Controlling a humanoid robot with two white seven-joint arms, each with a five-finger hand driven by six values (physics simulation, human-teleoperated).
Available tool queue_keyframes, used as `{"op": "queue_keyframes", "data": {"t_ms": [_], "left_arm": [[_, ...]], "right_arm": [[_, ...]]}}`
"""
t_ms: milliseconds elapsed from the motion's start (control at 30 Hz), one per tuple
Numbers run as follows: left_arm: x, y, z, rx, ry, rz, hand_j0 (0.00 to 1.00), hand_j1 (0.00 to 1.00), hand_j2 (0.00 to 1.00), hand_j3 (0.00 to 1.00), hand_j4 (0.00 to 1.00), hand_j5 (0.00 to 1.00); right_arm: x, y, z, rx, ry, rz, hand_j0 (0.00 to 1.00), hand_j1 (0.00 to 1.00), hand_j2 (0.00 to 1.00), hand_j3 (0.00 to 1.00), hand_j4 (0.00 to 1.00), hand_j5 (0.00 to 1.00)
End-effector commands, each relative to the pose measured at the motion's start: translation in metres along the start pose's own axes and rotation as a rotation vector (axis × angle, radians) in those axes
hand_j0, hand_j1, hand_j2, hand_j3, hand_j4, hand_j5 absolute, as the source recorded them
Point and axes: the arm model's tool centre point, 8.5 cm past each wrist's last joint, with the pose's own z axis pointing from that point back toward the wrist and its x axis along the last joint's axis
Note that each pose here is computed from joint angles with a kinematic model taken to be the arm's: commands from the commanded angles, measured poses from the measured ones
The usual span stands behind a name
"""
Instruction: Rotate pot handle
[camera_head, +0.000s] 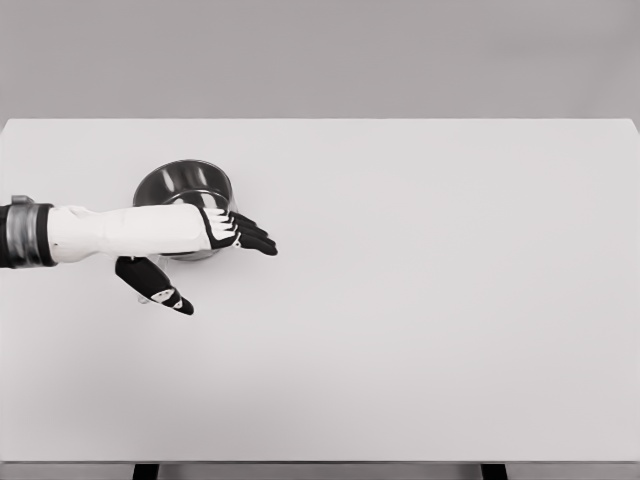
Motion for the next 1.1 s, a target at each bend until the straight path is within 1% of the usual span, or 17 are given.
{"op": "queue_keyframes", "data": {"t_ms": [0,67,200,233,300,333,400,433,500,567,633,667,700,800,867,967,1067], "left_arm": [[-0.001,0.001,0.002,0.007,0.005,0.005,1.00,1.00,1.00,1.00,1.00,1.00],[-0.001,0.001,0.003,0.008,0.008,0.006,1.00,1.00,1.00,1.00,1.00,1.00],[0.000,0.002,0.001,0.012,0.000,0.002,1.00,1.00,1.00,1.00,1.00,1.00],[0.001,0.010,0.005,0.038,0.006,-0.015,1.00,1.00,1.00,1.00,1.00,1.00],[0.001,0.012,0.011,0.088,0.009,-0.011,1.00,1.00,1.00,1.00,1.00,1.00],[0.001,0.014,0.012,0.127,0.004,-0.007,1.00,1.00,1.00,1.00,1.00,1.00],[0.004,0.031,0.020,0.233,-0.002,-0.034,1.00,1.00,1.00,1.00,1.00,1.00],[0.007,0.045,0.025,0.316,-0.010,-0.047,1.00,1.00,1.00,1.00,1.00,1.00],[0.010,0.060,0.030,0.436,-0.021,-0.065,1.00,1.00,1.00,1.00,1.00,1.00],[0.010,0.064,0.033,0.497,-0.020,-0.068,1.00,1.00,1.00,1.00,1.00,1.00],[0.010,0.064,0.032,0.506,-0.022,-0.084,1.00,1.00,1.00,1.00,1.00,1.00],[0.011,0.062,0.024,0.486,-0.025,-0.129,1.00,1.00,1.00,1.00,1.00,1.00],[0.013,0.059,0.012,0.469,-0.037,-0.212,1.00,1.00,1.00,1.00,1.00,1.00],[0.011,0.046,0.000,0.475,-0.059,-0.183,1.00,1.00,1.00,1.00,1.00,1.00],[0.008,0.034,-0.003,0.443,-0.046,-0.201,1.00,1.00,1.00,1.00,1.00,1.00],[0.002,0.020,0.002,0.465,-0.028,-0.163,1.00,1.00,1.00,1.00,1.00,1.00],[0.000,0.007,-0.003,0.460,-0.028,-0.134,1.00,1.00,1.00,1.00,1.00,1.00]], "right_arm": [[-0.002,0.000,0.000,0.000,0.008,-0.002,1.00,1.00,1.00,1.00,1.00,1.00],[-0.018,0.004,0.003,0.004,0.033,-0.016,1.00,1.00,1.00,1.00,1.00,1.00],[-0.017,0.004,0.003,0.004,0.031,-0.016,1.00,1.00,1.00,1.00,1.00,1.00],[-0.017,0.004,0.003,0.005,0.032,-0.015,1.00,1.00,1.00,1.00,1.00,1.00],[-0.017,0.004,0.003,0.005,0.032,-0.015,1.00,1.00,1.00,1.00,1.00,1.00],[-0.017,0.004,0.003,0.005,0.032,-0.015,1.00,1.00,1.00,1.00,1.00,1.00],[-0.017,0.004,0.003,0.004,0.029,-0.017,1.00,1.00,1.00,1.00,1.00,1.00],[-0.017,0.004,0.003,0.004,0.031,-0.016,1.00,1.00,1.00,1.00,1.00,1.00],[-0.017,0.004,0.003,0.004,0.031,-0.016,1.00,1.00,1.00,1.00,1.00,1.00],[-0.017,0.004,0.003,0.004,0.031,-0.016,1.00,1.00,1.00,1.00,1.00,1.00],[-0.017,0.004,0.003,0.004,0.031,-0.016,1.00,1.00,1.00,1.00,1.00,1.00],[-0.017,0.004,0.003,0.004,0.031,-0.016,1.00,1.00,1.00,1.00,1.00,1.00],[-0.017,0.004,0.003,0.004,0.031,-0.016,1.00,1.00,1.00,1.00,1.00,1.00],[-0.017,0.004,0.003,0.004,0.031,-0.016,1.00,1.00,1.00,1.00,1.00,1.00],[-0.017,0.004,0.003,0.004,0.031,-0.016,1.00,1.00,1.00,1.00,1.00,1.00],[-0.017,0.004,0.003,0.004,0.031,-0.017,1.00,1.00,1.00,1.00,1.00,1.00],[-0.017,0.004,0.003,0.004,0.031,-0.016,1.00,1.00,1.00,1.00,1.00,1.00]]}}
